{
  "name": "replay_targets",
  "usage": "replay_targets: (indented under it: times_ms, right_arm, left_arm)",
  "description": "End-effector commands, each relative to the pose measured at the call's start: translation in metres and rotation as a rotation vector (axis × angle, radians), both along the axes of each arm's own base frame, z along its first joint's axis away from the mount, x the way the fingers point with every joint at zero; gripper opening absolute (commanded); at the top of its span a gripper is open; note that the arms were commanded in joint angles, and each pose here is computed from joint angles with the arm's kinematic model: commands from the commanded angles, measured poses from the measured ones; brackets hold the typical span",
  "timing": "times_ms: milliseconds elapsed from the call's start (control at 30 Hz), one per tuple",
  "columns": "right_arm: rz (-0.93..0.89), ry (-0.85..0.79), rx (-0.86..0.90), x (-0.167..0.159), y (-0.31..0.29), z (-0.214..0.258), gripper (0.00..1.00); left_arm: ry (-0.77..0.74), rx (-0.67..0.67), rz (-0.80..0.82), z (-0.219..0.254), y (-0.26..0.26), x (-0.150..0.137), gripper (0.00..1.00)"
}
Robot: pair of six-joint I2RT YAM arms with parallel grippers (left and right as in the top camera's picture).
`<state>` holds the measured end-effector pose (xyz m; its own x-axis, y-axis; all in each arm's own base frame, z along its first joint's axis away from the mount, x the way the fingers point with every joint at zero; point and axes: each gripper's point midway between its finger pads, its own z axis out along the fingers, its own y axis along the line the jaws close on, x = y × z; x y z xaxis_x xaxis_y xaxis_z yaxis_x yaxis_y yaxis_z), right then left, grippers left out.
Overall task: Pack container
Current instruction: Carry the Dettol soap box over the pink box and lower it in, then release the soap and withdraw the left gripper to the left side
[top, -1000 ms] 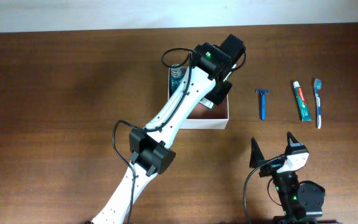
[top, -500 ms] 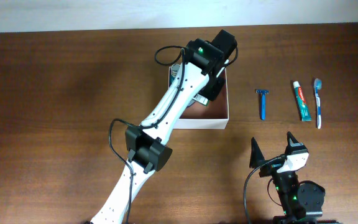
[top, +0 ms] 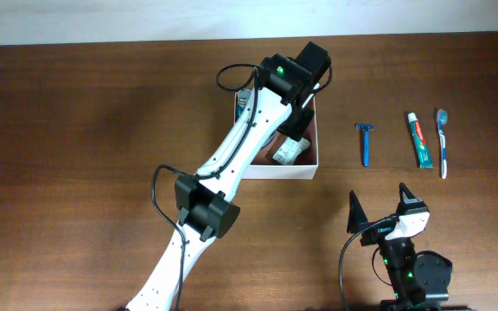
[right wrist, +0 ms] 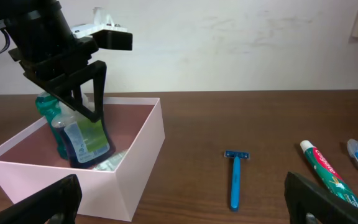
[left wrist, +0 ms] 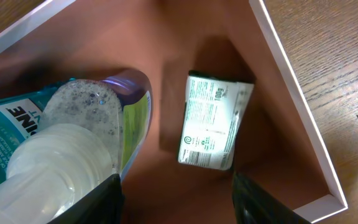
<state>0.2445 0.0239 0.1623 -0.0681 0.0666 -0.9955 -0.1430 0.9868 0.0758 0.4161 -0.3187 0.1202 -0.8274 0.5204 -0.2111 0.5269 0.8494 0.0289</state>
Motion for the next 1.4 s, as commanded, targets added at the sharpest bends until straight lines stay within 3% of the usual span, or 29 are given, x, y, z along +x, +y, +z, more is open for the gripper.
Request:
replay_targets:
  times_ms: [0,200,400,500,600,733,900,933,1167,1367]
  right_arm:
    - [0.005,0.002,-0.006,0.0,0.0,-0.002,0.99]
    - [0.005,0.001,-0.006,0.0,0.0,-0.002,0.99]
    - [0.005,0.001,-0.006,0.0,0.0,-0.002,0.99]
    - [0.005,0.001,-0.006,0.0,0.0,-0.002,0.99]
    - [0.005,0.001,-0.006,0.0,0.0,-0.002,0.99]
    - [0.005,0.002,-0.006,0.0,0.0,-0.002,0.99]
    - [0.005,0.002,-0.006,0.0,0.0,-0.002,0.99]
    - [0.005,0.002,-0.006,0.0,0.0,-0.002,0.99]
    - [0.005,0.001,-0.006,0.0,0.0,-0.002,0.99]
    - [0.005,0.002,-0.006,0.0,0.0,-0.002,0.99]
  left_arm:
    - [0.005,-0.034,-0.015,0.0,-0.006,0.001,0.57]
    - [-0.086,-0.111,-0.019,0.037,-0.013,0.009,0.57]
    - [-0.233,-0.309,-0.09,0.116,-0.032,0.009,0.57]
    - [-0.298,-0.374,-0.102,0.154,-0.031,0.003,0.72]
    - [-0.355,-0.398,-0.095,0.186,-0.02,-0.003,0.76]
    - [-0.456,-0.326,-0.011,0.221,0.025,-0.004,0.85]
    - [-0.532,-0.216,0.159,0.252,0.1,-0.006,0.87]
    - [-0.545,-0.218,0.181,0.258,0.112,-0.005,0.99]
    - [-0.598,-0.197,0.407,0.276,0.203,0.018,0.99]
    - [-0.478,-0.173,0.572,0.242,0.271,0.037,0.99]
